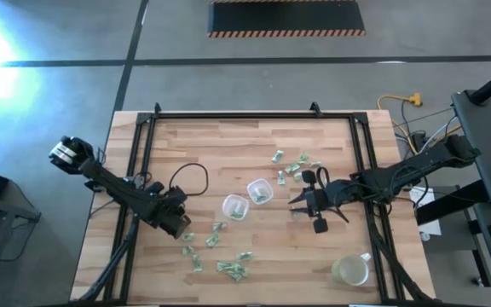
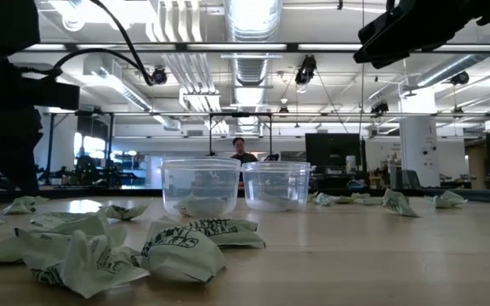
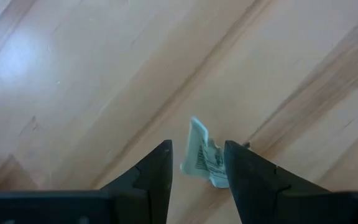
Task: Pick and place items into bin
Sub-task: Put the stevia packet into the left bin
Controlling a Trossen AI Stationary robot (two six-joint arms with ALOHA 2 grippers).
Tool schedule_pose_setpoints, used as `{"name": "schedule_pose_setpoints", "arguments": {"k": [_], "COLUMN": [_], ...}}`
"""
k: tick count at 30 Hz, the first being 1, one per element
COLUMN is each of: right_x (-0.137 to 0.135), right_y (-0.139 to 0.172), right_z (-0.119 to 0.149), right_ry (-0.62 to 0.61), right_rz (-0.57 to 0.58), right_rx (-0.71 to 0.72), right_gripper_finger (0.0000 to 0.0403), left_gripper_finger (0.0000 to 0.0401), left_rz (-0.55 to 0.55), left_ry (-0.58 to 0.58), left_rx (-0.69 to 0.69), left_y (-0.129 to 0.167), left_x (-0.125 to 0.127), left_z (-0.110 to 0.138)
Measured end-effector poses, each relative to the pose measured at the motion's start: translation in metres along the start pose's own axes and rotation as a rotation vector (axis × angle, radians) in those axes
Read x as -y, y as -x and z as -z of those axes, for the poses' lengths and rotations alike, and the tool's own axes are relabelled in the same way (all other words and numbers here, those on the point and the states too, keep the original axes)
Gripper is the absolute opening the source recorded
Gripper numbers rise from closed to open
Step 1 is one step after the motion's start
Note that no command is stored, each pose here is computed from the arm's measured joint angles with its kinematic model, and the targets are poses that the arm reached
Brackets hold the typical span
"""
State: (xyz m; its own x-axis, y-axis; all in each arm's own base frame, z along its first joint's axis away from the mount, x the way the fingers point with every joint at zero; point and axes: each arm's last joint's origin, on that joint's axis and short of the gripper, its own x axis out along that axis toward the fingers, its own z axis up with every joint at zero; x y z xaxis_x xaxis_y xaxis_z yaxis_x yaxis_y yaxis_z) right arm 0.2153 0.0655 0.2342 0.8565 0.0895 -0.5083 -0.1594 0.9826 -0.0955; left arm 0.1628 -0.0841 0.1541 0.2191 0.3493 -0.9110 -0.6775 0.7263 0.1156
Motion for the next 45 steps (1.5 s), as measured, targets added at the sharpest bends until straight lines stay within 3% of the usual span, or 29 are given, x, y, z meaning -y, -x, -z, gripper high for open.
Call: {"name": "schedule_pose_setpoints", "arguments": {"k": [18,27,33,45], "right_x": [0.000,0.000,0.000,0.000], "right_y": [0.000,0.000,0.000,0.000], "right_z": [0.000,0.000,0.000,0.000], "right_ry": [-0.001,0.002,0.002,0.006], "right_rz": [0.000,0.000,0.000,0.001], "right_rx": [0.001,0.001,0.000,0.001], "right_gripper_finger": [0.0083,0.0075,0.0073,0.0068], "left_gripper_finger": [0.0122,0.0012,0.0007,0.0001], "left_rz": [0.063,0.081,0.077,0.034], "left_ry": [0.028,-0.001,-0.070,-0.280], "left_rx": [-0.061,-0.097,-0.084,0.281], "left_y": [-0.017,-0.015,-0.014,0.011], "left_x": [0.001,0.001,0.002,0.021], "left_z": [0.010,0.010,0.009,-0.018]}}
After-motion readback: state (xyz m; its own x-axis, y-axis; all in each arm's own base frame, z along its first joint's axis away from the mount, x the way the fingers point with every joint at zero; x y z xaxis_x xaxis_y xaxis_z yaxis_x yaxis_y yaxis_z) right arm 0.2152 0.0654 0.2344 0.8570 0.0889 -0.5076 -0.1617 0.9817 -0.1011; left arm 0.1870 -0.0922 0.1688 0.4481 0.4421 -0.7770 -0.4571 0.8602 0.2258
